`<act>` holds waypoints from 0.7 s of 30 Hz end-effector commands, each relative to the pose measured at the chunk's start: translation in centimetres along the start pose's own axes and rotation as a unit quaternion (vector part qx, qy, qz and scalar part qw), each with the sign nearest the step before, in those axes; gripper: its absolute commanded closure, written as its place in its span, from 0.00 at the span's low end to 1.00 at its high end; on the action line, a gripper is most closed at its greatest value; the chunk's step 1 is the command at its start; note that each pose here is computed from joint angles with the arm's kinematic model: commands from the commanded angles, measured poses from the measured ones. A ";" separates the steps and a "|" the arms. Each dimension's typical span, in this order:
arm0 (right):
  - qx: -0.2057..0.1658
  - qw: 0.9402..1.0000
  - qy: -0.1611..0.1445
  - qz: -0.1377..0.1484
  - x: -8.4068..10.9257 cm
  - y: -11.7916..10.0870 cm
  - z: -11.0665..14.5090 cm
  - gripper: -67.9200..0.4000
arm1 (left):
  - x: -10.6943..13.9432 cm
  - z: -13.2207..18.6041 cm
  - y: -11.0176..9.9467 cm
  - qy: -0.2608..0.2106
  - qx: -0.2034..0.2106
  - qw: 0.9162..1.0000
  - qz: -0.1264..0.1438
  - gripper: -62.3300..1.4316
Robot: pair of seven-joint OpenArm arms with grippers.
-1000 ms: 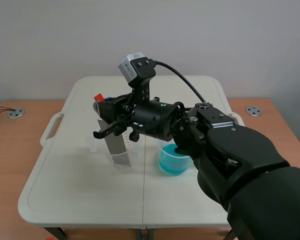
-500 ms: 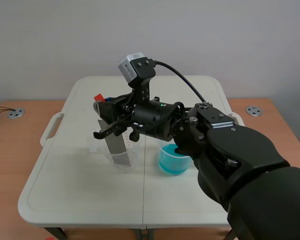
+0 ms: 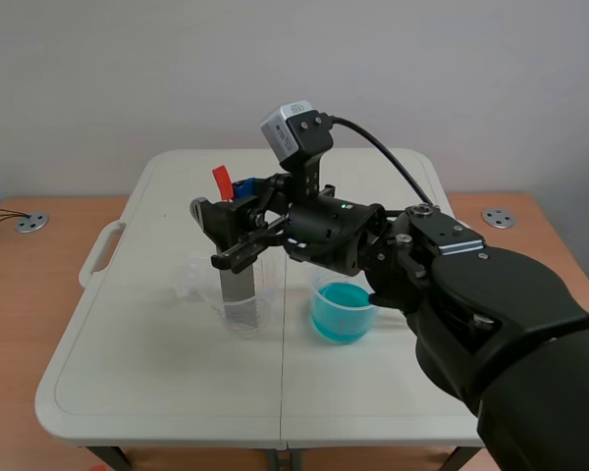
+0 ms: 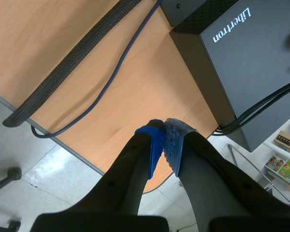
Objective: Hold the metal plate by the orange handle, dip it into the blue solution, take it out and point at it, then put the plate back in the beaker on the left.
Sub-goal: 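Return to the home posture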
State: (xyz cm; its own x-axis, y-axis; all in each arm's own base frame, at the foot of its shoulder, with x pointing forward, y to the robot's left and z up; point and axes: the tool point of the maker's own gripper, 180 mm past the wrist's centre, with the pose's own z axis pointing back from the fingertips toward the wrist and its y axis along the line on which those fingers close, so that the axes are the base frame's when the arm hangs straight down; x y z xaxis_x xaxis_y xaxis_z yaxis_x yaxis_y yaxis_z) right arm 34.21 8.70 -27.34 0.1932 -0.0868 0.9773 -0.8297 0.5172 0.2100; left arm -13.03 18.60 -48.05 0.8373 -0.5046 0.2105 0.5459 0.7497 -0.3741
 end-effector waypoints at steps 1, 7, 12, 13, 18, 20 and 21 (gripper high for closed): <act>-0.005 1.000 -0.023 0.012 1.9 -0.8 -0.2 0.44 | 0.0 0.1 -0.5 -0.002 -0.008 1.000 -0.002 0.79; -0.048 0.998 -0.019 0.021 1.7 -2.6 0.3 0.24 | -0.2 0.0 -0.6 0.003 -0.008 1.000 -0.011 0.00; -0.081 0.996 -0.010 0.032 1.5 -4.2 1.0 0.09 | -0.1 0.0 -0.6 0.001 -0.008 1.000 -0.011 0.00; -0.089 0.995 -0.008 0.035 1.5 -4.6 1.2 0.08 | -0.1 0.0 -0.6 0.001 -0.008 1.000 -0.010 0.00; -0.104 0.993 -0.008 0.062 2.3 -5.6 2.5 0.02 | -0.1 0.0 -0.6 0.001 -0.008 1.000 -0.010 0.00; -0.108 0.991 -0.010 0.074 2.9 -5.8 3.3 0.02 | -0.1 0.0 -0.6 0.001 -0.008 1.000 -0.010 0.00; -0.113 0.990 -0.011 0.081 3.1 -6.0 3.7 0.02 | -0.1 0.0 -0.6 0.001 -0.008 1.000 -0.010 0.00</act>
State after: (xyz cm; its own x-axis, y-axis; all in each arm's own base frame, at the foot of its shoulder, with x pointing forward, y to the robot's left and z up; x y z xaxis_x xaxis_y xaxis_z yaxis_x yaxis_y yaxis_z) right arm 37.33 2.49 -27.73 0.1145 0.0251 0.9931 -0.7129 0.6983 0.0645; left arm -13.18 18.65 -48.08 0.8249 -0.5249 0.2100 0.5639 0.7374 -0.3718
